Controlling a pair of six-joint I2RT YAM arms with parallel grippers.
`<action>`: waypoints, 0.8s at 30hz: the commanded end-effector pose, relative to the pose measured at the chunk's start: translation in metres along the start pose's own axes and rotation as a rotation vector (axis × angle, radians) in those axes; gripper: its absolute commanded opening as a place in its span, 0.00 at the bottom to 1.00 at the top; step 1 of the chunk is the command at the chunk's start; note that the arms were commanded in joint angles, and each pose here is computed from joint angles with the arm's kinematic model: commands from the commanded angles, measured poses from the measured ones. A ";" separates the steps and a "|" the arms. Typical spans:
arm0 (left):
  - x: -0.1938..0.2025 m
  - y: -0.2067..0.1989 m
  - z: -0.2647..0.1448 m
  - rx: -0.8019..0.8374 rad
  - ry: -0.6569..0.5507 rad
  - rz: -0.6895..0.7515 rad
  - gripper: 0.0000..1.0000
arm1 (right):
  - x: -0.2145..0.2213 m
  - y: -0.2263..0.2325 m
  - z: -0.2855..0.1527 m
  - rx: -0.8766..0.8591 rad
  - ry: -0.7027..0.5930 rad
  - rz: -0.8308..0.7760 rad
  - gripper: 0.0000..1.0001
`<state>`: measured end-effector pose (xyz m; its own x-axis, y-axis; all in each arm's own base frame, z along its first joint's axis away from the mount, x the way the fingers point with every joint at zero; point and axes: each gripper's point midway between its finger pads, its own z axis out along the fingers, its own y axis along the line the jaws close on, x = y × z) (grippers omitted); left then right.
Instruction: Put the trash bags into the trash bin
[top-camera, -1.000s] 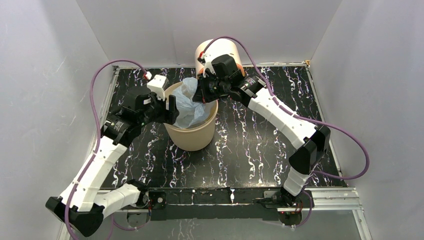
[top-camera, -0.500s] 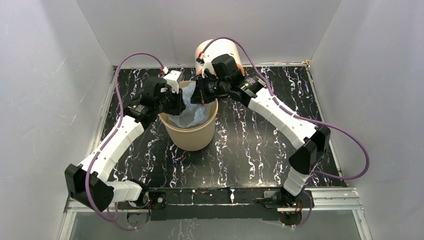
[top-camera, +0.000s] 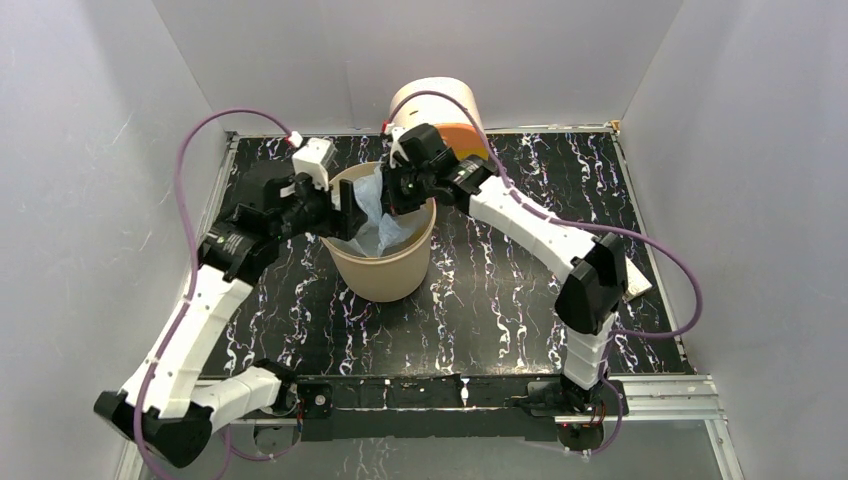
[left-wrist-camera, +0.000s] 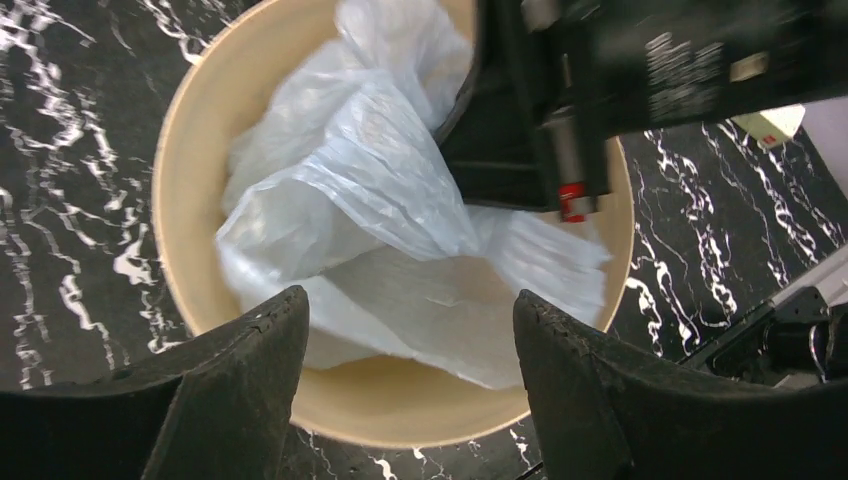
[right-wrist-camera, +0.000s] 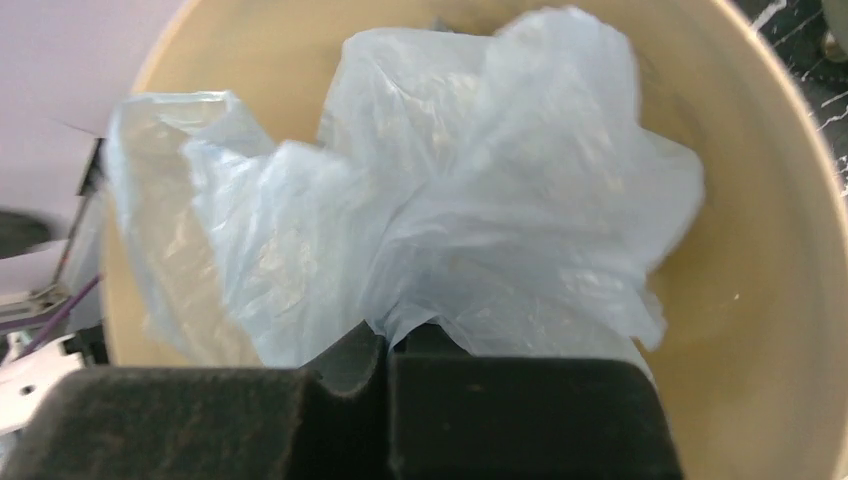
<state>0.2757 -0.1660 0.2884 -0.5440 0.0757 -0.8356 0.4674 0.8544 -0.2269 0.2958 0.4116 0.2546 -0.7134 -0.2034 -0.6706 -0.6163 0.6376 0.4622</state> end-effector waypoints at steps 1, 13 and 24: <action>-0.011 0.015 -0.033 -0.119 -0.037 0.007 0.73 | -0.006 -0.002 0.014 0.069 -0.029 -0.057 0.00; -0.008 0.070 -0.046 -0.422 -0.028 -0.041 0.92 | 0.048 -0.038 0.059 0.281 0.103 -0.195 0.00; 0.011 0.082 -0.013 -0.368 0.010 -0.094 0.89 | 0.067 -0.050 0.060 0.341 0.146 -0.216 0.00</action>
<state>0.2913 -0.0822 0.2703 -0.5926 0.0104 -0.8054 0.1095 0.9917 -0.0678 0.2942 0.4137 0.1332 -0.6692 -0.4584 -0.5849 -0.6291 0.7684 0.1175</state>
